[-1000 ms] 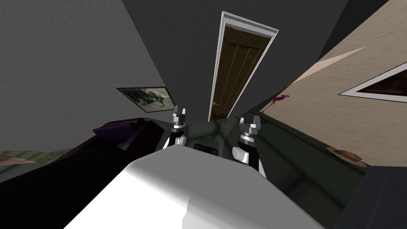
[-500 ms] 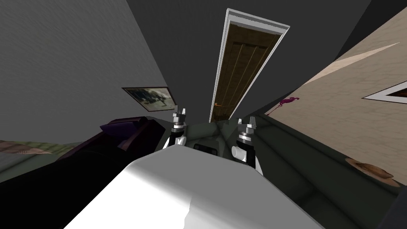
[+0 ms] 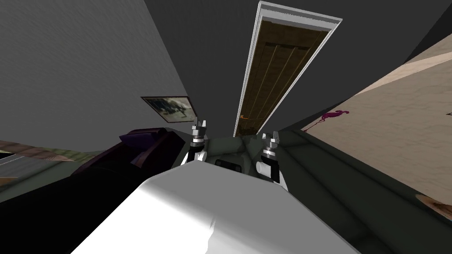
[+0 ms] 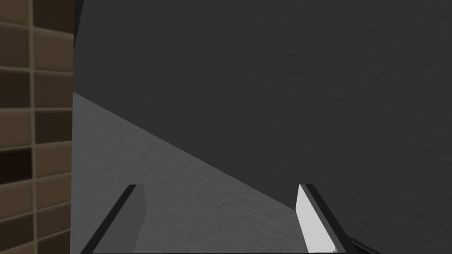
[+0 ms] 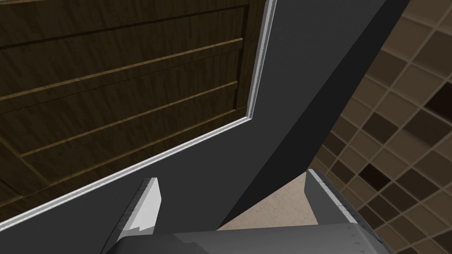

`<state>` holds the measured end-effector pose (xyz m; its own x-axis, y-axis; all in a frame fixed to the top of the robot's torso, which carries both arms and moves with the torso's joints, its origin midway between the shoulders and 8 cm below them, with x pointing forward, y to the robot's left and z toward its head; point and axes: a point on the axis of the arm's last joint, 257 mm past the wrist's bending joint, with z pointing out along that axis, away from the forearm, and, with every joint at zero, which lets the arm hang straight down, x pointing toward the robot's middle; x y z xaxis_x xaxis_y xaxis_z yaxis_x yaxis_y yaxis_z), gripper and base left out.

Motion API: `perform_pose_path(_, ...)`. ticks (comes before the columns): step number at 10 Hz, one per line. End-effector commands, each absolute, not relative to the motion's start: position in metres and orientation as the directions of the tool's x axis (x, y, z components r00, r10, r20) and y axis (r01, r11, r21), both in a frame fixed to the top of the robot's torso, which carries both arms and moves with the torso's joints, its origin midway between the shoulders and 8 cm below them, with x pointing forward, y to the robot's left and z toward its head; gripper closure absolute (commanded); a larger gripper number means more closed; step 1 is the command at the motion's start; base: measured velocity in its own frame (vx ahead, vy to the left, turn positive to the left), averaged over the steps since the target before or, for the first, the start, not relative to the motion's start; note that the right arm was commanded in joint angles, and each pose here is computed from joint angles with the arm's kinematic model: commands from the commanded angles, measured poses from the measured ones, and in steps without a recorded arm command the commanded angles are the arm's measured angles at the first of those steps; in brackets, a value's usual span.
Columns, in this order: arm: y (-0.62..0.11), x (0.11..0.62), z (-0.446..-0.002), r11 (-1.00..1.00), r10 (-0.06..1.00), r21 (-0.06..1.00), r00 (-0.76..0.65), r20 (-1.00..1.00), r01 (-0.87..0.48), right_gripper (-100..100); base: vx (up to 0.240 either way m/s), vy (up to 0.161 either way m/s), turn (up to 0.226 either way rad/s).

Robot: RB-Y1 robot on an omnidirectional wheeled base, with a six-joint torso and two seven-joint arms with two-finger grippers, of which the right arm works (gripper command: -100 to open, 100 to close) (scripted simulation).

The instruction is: Pull the door open

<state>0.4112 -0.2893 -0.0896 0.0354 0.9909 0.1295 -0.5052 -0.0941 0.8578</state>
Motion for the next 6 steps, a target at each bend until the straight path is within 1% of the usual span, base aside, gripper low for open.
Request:
perform_pose_path(1,-0.293,0.417,-0.099,-0.094,0.991,0.866,0.038,0.129,-0.492,-100,0.088,-0.042,0.11)
perform_pose_path(6,-0.303,0.432,-0.137,-0.097,0.99,0.89,0.051,0.133,-0.445,-100,0.087,-0.057,0.137)
